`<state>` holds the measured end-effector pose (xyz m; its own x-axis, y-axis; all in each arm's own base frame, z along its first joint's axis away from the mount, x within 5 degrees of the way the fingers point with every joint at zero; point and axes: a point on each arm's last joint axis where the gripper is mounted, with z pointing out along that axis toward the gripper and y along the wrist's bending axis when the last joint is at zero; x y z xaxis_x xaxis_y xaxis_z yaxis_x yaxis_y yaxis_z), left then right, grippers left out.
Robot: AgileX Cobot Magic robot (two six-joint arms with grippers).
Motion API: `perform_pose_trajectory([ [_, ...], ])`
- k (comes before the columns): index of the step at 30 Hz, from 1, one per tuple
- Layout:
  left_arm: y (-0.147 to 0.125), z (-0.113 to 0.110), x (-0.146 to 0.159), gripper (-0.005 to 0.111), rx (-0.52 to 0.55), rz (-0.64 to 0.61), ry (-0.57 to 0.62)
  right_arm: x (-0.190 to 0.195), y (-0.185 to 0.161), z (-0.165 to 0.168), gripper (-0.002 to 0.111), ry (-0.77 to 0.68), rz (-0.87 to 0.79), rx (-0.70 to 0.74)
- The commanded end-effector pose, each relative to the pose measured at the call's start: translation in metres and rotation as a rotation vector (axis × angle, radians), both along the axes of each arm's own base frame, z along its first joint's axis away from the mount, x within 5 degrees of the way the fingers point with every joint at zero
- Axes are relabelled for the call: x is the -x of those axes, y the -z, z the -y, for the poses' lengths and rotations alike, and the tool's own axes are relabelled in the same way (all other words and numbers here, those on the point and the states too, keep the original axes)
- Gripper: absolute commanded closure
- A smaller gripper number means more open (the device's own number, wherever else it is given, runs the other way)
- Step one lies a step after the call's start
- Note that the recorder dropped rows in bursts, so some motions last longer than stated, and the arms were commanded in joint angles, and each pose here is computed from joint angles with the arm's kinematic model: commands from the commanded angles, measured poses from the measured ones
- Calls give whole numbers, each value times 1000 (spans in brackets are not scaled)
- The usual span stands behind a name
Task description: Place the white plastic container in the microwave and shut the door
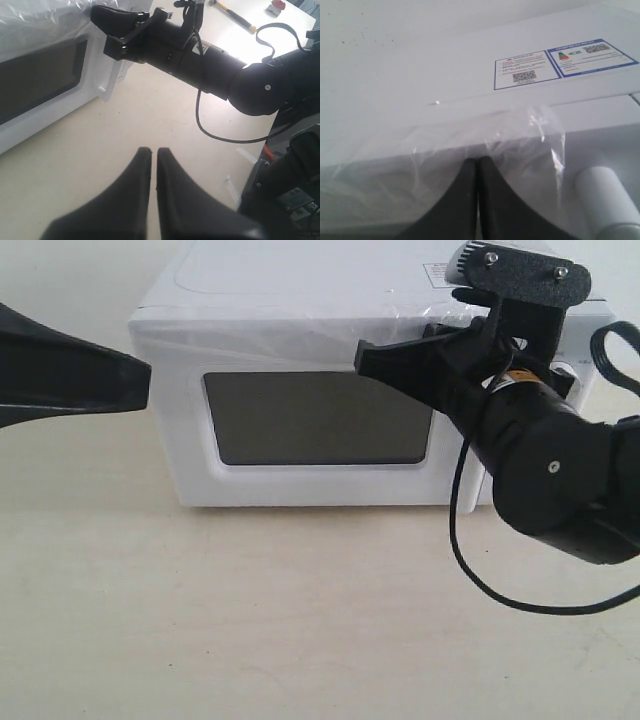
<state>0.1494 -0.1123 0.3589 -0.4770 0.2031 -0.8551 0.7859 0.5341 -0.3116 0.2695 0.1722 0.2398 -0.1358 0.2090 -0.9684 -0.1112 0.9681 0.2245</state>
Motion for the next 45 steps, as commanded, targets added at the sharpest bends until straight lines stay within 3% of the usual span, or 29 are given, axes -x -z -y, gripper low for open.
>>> perform_pose_trajectory([
  [1,0,0,3,102,-1,-5,5,-3,-3,3,108,1,-15,13],
  [9,-6,-3,4,102,13,46,-37,32,-18,19,108,-34,32,49],
  [17,-9,-26,45,102,147,207,-188,96,-22,61,108,-114,107,141],
  [26,12,-59,107,102,299,429,-348,147,-43,107,108,-166,206,-26],
  [31,24,-74,122,102,367,534,-448,167,-49,121,108,-217,255,-109],
  [37,51,-81,111,102,355,525,-561,181,-50,122,108,-334,235,-137],
  [45,79,-77,104,102,305,453,-559,181,-51,122,108,-329,241,-140],
])
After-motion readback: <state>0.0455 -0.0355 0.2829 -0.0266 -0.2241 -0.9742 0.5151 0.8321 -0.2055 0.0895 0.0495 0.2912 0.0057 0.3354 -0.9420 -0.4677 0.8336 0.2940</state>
